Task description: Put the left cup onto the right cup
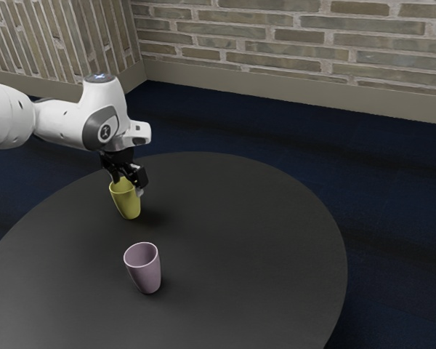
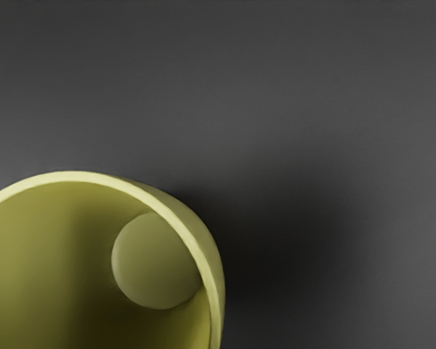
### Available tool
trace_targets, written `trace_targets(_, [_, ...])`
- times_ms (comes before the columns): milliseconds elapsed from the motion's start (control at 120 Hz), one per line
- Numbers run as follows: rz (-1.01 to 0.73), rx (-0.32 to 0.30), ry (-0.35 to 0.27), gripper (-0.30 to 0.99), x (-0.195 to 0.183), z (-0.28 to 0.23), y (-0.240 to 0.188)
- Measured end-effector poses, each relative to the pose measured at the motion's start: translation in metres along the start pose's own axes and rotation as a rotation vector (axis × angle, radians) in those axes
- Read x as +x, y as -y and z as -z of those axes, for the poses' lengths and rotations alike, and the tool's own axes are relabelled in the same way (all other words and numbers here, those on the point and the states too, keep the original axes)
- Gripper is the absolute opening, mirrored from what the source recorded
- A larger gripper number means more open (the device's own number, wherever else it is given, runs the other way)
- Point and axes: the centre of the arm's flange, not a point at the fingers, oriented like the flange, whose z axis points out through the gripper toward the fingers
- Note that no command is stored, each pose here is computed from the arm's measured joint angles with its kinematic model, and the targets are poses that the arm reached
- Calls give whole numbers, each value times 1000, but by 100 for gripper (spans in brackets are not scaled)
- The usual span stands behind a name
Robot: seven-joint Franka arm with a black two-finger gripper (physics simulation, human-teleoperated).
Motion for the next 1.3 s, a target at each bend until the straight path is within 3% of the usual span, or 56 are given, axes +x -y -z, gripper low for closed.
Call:
trace_targets(500, [-13, -3, 0, 69, 1, -16, 1])
trace_targets(1300, [-22, -3, -10, 57, 4, -28, 1])
